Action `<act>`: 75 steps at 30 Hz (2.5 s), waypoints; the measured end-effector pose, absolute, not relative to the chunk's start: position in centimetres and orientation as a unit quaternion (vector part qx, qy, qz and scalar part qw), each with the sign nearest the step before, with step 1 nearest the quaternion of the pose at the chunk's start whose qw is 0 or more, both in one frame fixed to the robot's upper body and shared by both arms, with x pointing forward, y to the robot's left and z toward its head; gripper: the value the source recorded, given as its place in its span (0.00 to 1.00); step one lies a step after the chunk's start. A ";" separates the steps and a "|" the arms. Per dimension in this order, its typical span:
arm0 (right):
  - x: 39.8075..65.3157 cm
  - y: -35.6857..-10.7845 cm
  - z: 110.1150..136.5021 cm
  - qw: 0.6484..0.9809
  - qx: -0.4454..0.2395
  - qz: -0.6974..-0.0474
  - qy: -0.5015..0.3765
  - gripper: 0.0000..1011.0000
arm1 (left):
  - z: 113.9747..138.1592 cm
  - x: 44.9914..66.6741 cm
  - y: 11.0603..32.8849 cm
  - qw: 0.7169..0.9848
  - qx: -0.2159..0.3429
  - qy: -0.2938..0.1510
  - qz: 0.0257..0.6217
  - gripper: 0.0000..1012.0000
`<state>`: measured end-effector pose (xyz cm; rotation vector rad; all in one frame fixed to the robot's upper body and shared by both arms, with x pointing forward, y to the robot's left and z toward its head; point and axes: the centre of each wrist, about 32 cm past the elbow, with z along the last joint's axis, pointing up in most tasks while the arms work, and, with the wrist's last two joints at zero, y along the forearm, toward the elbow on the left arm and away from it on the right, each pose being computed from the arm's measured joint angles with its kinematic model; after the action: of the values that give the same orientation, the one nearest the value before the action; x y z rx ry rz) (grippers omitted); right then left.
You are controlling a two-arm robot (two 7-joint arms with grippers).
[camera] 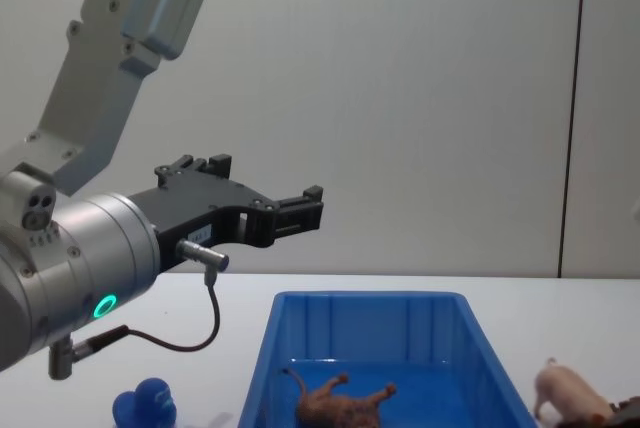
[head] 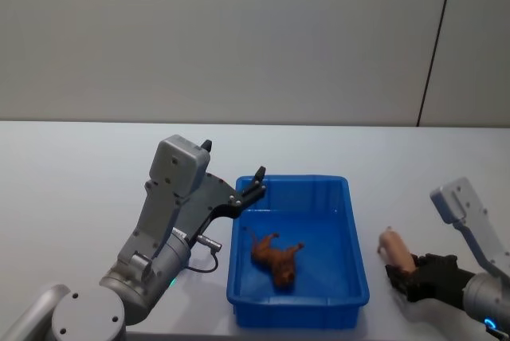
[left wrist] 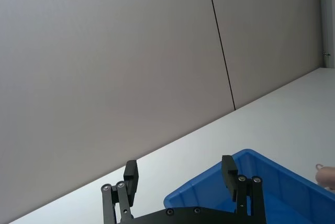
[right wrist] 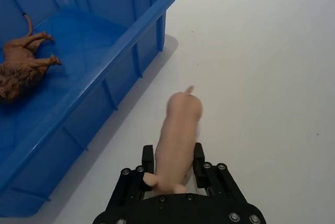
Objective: Pick up the two dolls from the table and place them into the box.
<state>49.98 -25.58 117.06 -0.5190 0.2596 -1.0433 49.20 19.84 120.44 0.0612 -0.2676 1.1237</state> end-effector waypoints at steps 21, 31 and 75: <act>49.9 -25.6 119.8 0.842 -0.152 -0.511 0.085 0.36 | 120.4 49.2 19.8 0.837 0.029 -0.126 0.531 0.99; 49.5 -24.8 122.0 0.868 -0.108 -0.480 0.061 0.36 | 120.4 49.2 19.8 0.837 0.029 -0.126 0.531 0.99; 49.9 -23.9 120.8 0.886 -0.124 -0.444 0.053 0.99 | 120.4 49.2 19.8 0.837 0.029 -0.126 0.531 0.99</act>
<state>49.88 -23.92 120.76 -0.2574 0.1095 -0.9225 49.20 19.84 120.44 0.0611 -0.2676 1.1237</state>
